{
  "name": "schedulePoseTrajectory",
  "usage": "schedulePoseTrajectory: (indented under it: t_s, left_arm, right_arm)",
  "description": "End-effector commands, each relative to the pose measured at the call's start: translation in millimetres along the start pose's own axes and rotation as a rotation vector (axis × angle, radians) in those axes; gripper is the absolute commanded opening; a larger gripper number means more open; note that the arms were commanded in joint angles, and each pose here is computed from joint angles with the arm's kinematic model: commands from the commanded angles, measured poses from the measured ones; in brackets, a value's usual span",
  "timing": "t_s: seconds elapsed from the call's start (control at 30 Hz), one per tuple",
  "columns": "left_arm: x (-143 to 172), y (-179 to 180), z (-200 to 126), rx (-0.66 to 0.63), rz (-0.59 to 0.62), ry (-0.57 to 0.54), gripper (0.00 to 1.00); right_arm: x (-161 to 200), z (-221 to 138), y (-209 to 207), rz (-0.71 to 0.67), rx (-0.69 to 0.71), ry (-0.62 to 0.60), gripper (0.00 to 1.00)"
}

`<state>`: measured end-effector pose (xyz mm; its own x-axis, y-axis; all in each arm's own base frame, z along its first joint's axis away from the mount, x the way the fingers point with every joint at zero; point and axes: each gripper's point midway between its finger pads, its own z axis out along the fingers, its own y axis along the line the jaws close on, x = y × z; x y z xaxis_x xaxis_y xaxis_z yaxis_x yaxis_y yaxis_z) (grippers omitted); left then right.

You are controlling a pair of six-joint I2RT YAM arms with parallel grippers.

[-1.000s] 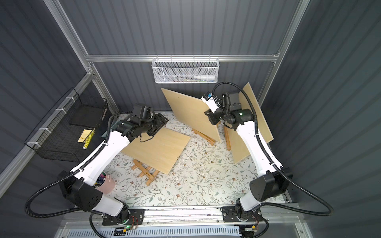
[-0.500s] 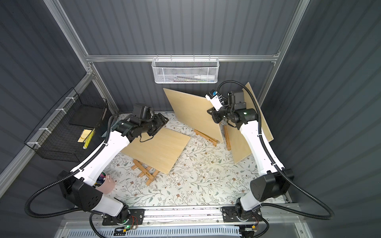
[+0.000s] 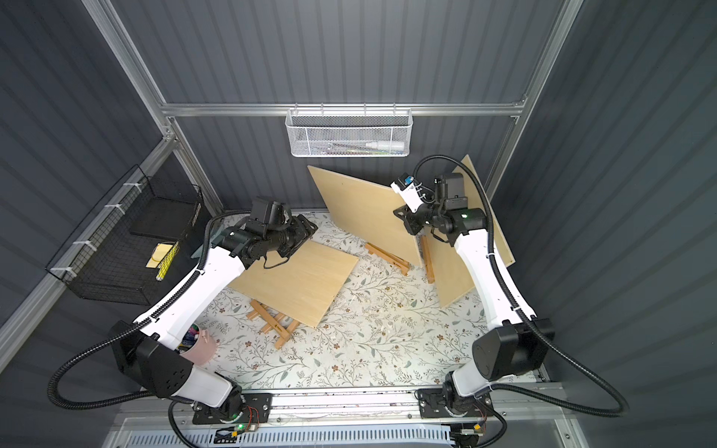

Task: Assemble the easel
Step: Place the drawing board on the easel.

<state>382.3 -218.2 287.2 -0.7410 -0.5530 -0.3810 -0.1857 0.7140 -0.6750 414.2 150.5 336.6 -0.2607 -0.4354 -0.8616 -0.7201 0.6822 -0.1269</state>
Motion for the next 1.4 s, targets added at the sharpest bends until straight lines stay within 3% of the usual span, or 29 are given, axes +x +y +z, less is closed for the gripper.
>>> schedulePoseTrajectory:
  t_s: [0.0, 0.77, 1.37]
  left_arm:
    - [-5.1, -5.8, -12.6, 0.026, 0.003, -0.017, 0.73]
    - [-6.1, -9.6, -15.2, 0.04, -0.002, -0.018, 0.72]
    - [-5.8, -9.7, -12.8, 0.042, -0.002, -0.016, 0.72]
  right_arm:
    - [-9.7, -9.0, -0.3, -0.017, -0.01, -0.089, 0.0]
    - [92.6, 38.4, -7.7, 0.209, -0.065, -0.014, 0.0]
    - [129.4, 42.4, -23.7, 0.122, -0.04, 0.084, 0.0]
